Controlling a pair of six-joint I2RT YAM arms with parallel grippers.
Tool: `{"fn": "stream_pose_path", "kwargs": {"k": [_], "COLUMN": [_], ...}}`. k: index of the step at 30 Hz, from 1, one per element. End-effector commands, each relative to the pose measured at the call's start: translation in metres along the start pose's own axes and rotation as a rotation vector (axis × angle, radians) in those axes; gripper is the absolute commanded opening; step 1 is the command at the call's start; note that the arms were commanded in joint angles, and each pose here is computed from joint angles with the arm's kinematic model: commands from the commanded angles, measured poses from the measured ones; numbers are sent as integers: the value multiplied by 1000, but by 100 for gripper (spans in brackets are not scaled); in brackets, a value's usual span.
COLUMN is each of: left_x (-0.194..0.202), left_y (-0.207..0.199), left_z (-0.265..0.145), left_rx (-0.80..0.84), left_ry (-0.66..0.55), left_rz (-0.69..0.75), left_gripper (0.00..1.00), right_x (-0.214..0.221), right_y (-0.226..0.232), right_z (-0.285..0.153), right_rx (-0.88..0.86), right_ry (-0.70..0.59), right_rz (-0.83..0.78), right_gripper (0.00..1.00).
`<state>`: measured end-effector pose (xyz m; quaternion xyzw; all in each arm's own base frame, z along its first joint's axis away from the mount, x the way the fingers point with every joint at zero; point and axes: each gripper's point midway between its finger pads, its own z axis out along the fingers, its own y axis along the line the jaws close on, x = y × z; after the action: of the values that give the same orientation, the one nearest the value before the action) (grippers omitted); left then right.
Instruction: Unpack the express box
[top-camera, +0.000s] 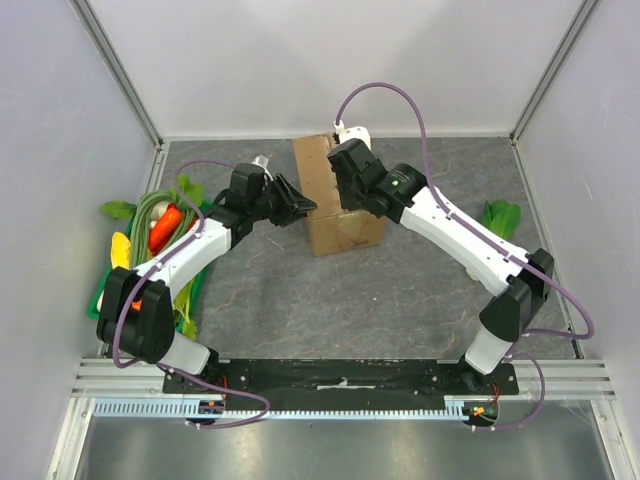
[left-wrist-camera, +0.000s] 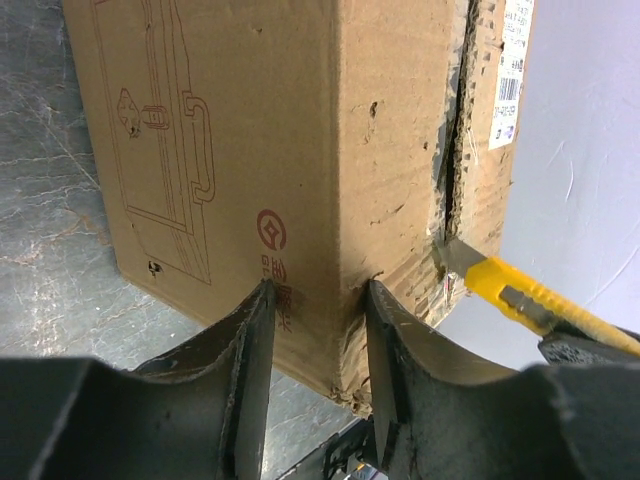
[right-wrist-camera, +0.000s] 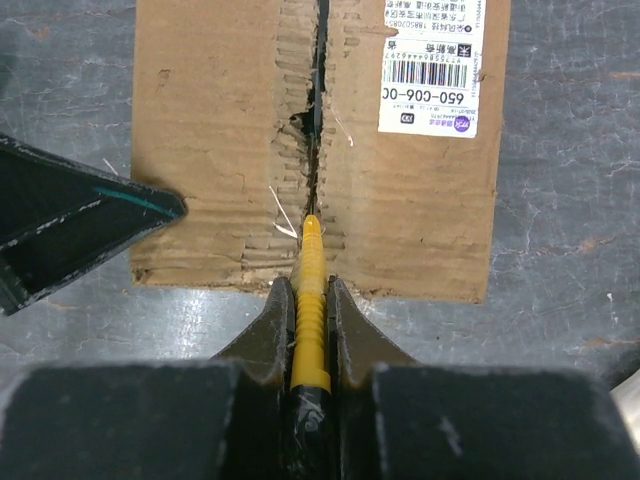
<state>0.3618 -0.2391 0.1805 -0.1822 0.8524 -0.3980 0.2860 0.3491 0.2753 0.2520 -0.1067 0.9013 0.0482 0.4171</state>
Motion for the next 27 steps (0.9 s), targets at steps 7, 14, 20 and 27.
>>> {"fn": "stream_pose_path", "kwargs": {"k": [7,14,20,27], "left_x": [-17,-16,-17,-13], "left_y": [9,10,7,-35], "left_z": [8,10,8,2], "left_rx": [-80,-85,-66,138], "left_ry": [-89,-85,-90,1], "left_rz": [-48,-38,-1,165], "left_gripper": [43,43,45,64], "right_x": [26,38,8,-16], "right_y": [9,4,-12,-52], "right_z": [-34,-51,-85,-96], "right_rx": [-117,-155,-161,-30], "right_ry": [72,85,-47,-208], "right_rz": [45,59,78,114], "right_gripper": [0,0,0,0]}}
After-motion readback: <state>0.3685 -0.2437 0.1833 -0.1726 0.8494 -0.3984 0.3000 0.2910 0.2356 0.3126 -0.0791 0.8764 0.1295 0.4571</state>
